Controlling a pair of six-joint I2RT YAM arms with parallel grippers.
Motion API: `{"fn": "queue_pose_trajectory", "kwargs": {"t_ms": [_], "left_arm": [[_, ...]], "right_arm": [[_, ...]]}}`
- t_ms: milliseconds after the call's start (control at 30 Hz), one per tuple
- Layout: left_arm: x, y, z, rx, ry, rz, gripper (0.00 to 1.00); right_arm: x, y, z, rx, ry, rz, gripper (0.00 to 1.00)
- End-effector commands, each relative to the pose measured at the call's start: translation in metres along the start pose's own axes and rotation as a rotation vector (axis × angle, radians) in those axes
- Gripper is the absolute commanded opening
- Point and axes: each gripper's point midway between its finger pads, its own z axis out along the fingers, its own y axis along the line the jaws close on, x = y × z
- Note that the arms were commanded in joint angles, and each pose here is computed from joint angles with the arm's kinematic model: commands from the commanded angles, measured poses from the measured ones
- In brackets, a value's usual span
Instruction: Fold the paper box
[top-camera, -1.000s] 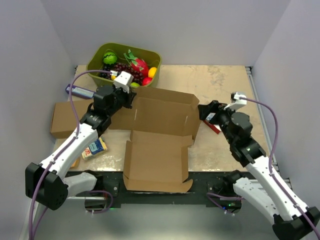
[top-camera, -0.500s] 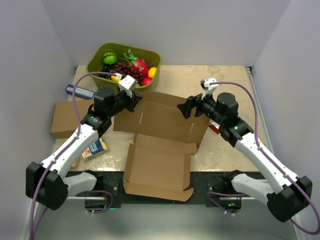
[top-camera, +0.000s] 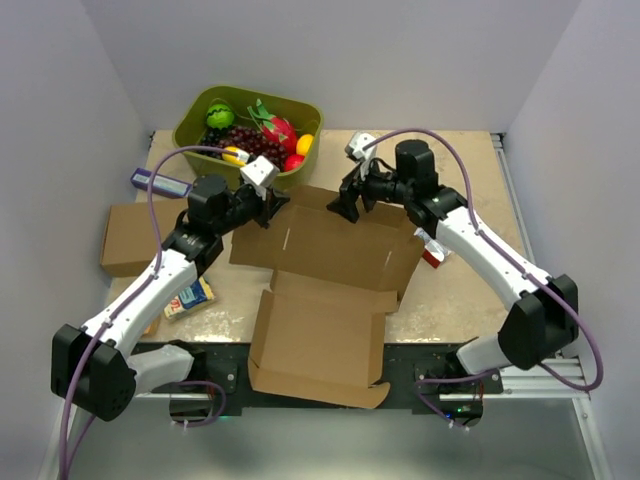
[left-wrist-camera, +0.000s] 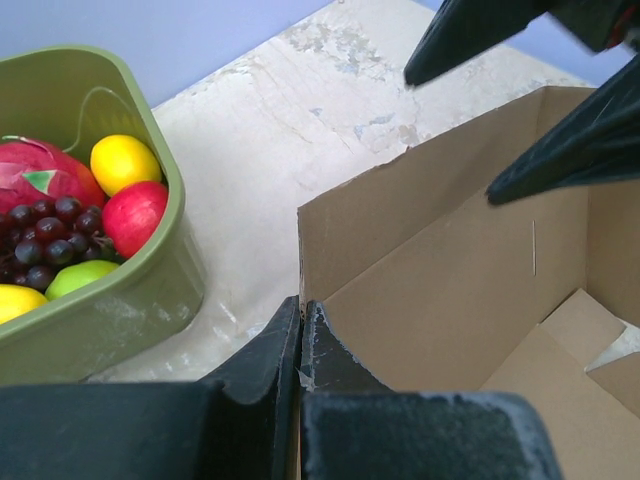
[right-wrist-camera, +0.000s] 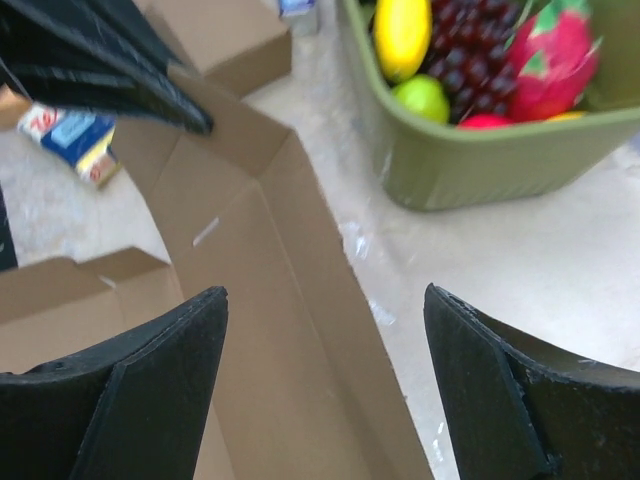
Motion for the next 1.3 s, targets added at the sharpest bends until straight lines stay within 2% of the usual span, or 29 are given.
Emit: {"fn": "queue_pose_trajectory", "kwargs": {"t_ms": [0, 467, 600, 833, 1000, 1033, 1267], "left_arm": [[-0.003, -0.008, -0.002, 0.049, -0.028, 0.033, 0.00], [-0.002, -0.010, -0.005, 0.056, -0.041, 0.052, 0.00], [-0.004, -0.013, -0.008, 0.065, -0.052, 0.070, 0.00], [-0.006, -0.018, -0.011, 0.085, -0.064, 0.086, 0.00], [-0.006, -0.015, -0.011, 0.069, -0.064, 0.076, 0.00], [-0.007, -0.013, -0.011, 0.053, -0.065, 0.075, 0.00], [-0.005, -0.008, -0.009, 0.028, -0.060, 0.048, 0.00]], "right_arm": [[0.005, 0.016, 0.000, -0.110, 0.032, -0.061, 0.82], [0.040, -0.007, 0.010, 0.066, 0.130, -0.143, 0.77], [0.040, -0.014, 0.010, 0.107, 0.117, -0.171, 0.89], [0.038, -0.017, 0.013, 0.102, 0.115, -0.202, 0.91], [0.047, -0.004, 0.016, 0.028, 0.138, -0.168, 0.77], [0.049, -0.004, 0.018, 0.029, 0.143, -0.147, 0.67], [0.064, 0.001, 0.026, -0.023, 0.213, -0.088, 0.41]]}}
